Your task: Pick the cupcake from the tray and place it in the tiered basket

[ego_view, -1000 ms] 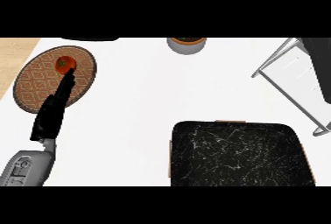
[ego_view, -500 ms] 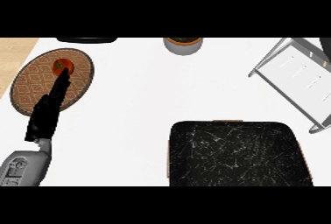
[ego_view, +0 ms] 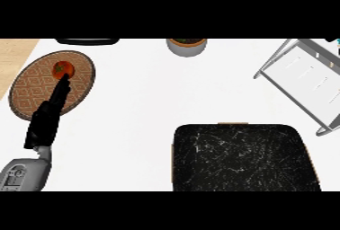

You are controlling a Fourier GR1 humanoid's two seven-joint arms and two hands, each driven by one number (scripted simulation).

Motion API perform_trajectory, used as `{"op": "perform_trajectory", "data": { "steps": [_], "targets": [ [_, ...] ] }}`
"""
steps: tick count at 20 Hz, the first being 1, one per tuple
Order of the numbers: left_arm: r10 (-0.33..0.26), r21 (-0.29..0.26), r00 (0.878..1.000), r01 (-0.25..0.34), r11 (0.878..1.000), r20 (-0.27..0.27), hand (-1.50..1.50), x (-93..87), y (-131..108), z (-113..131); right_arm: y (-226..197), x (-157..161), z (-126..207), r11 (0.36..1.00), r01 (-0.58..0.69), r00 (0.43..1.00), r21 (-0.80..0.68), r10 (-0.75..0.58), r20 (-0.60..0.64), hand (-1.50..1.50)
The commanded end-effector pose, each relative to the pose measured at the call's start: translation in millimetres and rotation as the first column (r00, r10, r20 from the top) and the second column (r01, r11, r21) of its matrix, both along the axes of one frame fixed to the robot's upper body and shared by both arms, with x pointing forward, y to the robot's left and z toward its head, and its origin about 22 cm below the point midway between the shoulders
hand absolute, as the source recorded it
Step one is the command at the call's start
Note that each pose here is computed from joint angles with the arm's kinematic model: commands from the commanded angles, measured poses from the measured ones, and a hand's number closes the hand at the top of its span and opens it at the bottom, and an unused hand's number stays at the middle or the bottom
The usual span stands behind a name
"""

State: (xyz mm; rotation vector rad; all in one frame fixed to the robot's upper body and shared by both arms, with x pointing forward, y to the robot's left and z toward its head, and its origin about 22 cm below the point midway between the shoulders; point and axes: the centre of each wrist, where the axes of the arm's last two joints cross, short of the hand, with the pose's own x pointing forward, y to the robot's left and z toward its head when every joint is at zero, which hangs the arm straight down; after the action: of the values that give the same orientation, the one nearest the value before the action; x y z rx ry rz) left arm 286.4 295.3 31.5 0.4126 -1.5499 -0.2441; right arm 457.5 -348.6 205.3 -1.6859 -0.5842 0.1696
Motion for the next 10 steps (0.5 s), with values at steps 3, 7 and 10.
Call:
{"op": "perform_trajectory", "data": {
  "steps": [3, 7, 10],
  "targets": [
    [0.017, -0.002, 1.000, -0.017, 1.000, -0.009, 0.00, 3.0, 0.0, -3.8, 2.3, -2.3, -25.4, 0.956, 0.032, 0.984, 0.292, -0.081, 0.156, 1.50],
    [0.007, -0.001, 1.000, -0.007, 1.000, -0.011, 0.00, 2.3, 3.1, -5.7, -23.9, -16.0, -45.9, 0.960, 0.032, 0.989, 0.278, -0.072, 0.133, -1.50],
    [-0.006, 0.007, 1.000, 0.006, 1.000, -0.012, 0.00, -5.2, -14.5, -1.5, -30.8, -21.8, -51.6, 0.966, 0.004, 0.959, 0.258, -0.077, 0.273, -1.50]
  ]
}}
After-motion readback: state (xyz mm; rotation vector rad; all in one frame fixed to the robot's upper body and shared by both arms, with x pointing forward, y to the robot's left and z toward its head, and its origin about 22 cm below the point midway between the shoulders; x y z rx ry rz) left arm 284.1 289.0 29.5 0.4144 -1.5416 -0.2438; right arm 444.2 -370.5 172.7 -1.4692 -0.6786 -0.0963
